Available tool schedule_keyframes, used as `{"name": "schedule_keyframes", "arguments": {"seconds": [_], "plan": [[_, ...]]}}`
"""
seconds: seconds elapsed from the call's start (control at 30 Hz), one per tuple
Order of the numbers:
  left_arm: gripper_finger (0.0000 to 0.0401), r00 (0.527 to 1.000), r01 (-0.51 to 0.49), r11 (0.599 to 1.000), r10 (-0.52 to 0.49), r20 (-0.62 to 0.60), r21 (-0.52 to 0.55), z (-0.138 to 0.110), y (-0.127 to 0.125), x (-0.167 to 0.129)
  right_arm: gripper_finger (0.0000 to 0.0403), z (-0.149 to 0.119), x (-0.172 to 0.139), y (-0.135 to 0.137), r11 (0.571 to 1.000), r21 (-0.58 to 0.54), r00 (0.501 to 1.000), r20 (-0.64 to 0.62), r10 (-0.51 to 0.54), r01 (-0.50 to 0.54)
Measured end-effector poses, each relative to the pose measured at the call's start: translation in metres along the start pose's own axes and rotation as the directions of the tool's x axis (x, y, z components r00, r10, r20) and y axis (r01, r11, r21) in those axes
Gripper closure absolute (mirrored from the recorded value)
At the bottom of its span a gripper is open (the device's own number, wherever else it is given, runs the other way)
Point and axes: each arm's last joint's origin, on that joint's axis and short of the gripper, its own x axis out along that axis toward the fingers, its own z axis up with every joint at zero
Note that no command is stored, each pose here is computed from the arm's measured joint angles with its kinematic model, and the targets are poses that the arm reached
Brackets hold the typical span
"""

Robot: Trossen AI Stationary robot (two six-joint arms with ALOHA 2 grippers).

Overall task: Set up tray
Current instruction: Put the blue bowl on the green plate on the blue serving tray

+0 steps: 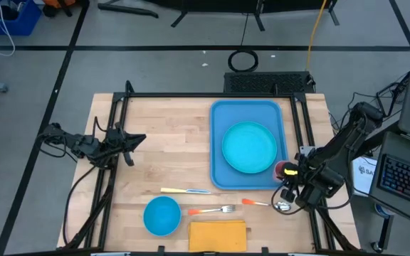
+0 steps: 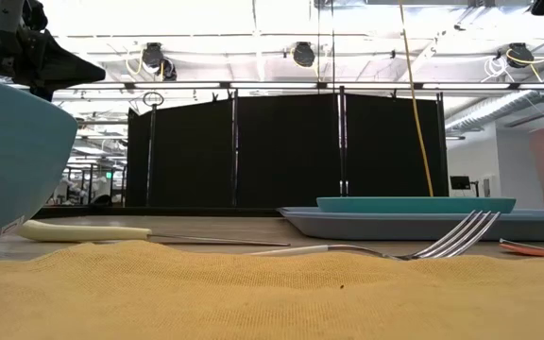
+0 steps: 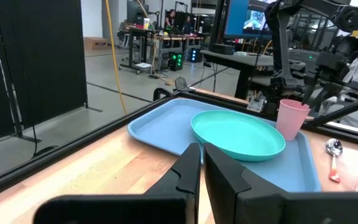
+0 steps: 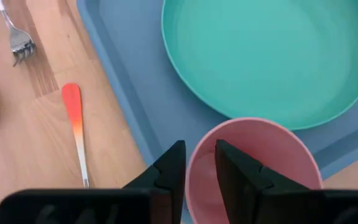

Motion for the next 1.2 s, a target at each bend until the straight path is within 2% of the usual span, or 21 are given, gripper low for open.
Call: {"name": "schedule_keyframes", "arguments": {"seconds": [0.47, 0.7, 0.93, 1.1, 1.2], "plan": [[0.0377, 1.0, 0.0, 1.0, 0.0, 0.0, -0.004, 0.0, 0.0, 0.0, 0.0328, 0.009, -0.008, -0.011, 0.999, -0.05, 0.986, 0.167, 0.012, -0.004], [0.0377, 1.0, 0.0, 1.0, 0.0, 0.0, -0.005, 0.0, 0.0, 0.0, 0.0328, 0.024, -0.008, -0.01, 0.996, -0.088, 0.948, 0.319, -0.002, 0.031], [0.0377, 1.0, -0.001, 1.0, 0.001, 0.003, -0.027, 0.0, 0.0, 0.0, 0.0328, 0.053, -0.009, 0.009, 0.983, -0.184, 0.871, 0.485, 0.082, 0.011], [0.0377, 1.0, 0.003, 0.999, -0.002, 0.024, -0.049, 0.003, 0.0, 0.0, 0.0328, 0.071, -0.008, 0.024, 0.954, -0.293, 0.778, 0.585, 0.231, -0.064], [0.0377, 0.999, 0.008, 0.998, -0.005, 0.045, -0.069, 0.006, -0.001, 0.0, 0.0328, 0.076, -0.001, 0.03, 0.909, -0.381, 0.709, 0.594, 0.379, -0.167]]}}
